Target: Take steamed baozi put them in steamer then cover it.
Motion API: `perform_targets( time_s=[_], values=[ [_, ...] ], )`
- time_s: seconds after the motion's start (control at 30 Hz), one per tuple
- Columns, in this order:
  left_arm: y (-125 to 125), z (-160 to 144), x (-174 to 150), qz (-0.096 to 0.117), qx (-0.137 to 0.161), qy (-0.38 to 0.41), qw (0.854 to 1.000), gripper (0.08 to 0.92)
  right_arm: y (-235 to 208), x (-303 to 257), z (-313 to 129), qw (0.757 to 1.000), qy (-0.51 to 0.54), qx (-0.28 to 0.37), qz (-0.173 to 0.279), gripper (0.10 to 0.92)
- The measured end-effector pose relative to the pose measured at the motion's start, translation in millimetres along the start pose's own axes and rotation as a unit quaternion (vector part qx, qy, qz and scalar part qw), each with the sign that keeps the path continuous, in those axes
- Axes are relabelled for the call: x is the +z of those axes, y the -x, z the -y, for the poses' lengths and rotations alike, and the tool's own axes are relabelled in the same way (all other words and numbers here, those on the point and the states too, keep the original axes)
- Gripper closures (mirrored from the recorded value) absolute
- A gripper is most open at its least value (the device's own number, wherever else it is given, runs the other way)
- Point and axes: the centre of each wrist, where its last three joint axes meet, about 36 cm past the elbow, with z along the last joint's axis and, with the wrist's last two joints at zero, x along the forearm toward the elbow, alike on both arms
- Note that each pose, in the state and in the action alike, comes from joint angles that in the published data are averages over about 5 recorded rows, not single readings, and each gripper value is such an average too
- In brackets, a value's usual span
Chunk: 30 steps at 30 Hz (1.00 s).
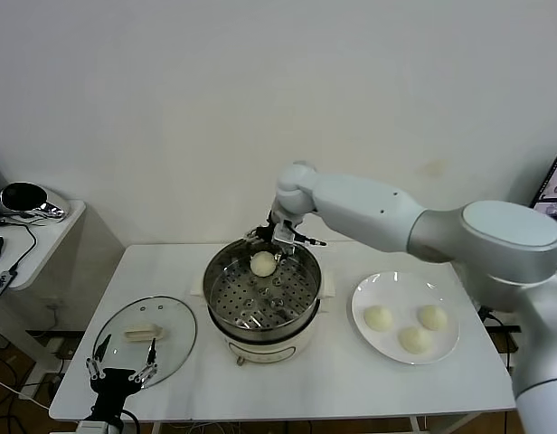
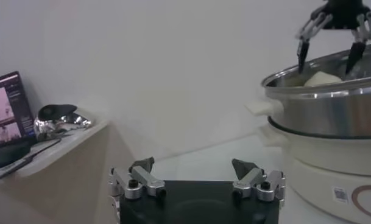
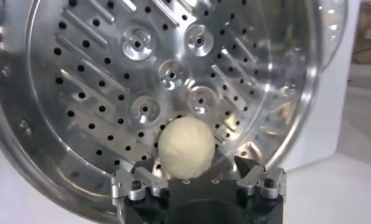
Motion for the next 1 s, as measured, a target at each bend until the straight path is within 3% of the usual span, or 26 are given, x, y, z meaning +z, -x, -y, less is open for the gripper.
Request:
perform_targets(
  time_s=[0.2,0.5,0.7,1.0],
  values=[
    [0.1,1.0,-4.0,0.005,0.007,0.003,1.0,0.177,-50.5,-2.6,-49.5,0.984,0.17,-0.002,-0.044,0.2],
    [3.5,2.4,-9.5,0.014,0.015,0.008,1.0,0.177,-86.0,-4.7,-156.4,0.93,0.354,-0.037,-0.085,0.2],
    [3.3,0.3,-11.5,0.016,0.015,0.011,1.0,0.177,-77.2,-9.0,-211.3,0.904,0.415,-0.059,-0.085,0.2],
    [0.3,-3.1,-12.6,0.015,0.012,0.013,1.0,0.177,-35.1,-7.5,-263.9,0.883,0.454,-0.08,-0.084,0.2]
  ],
)
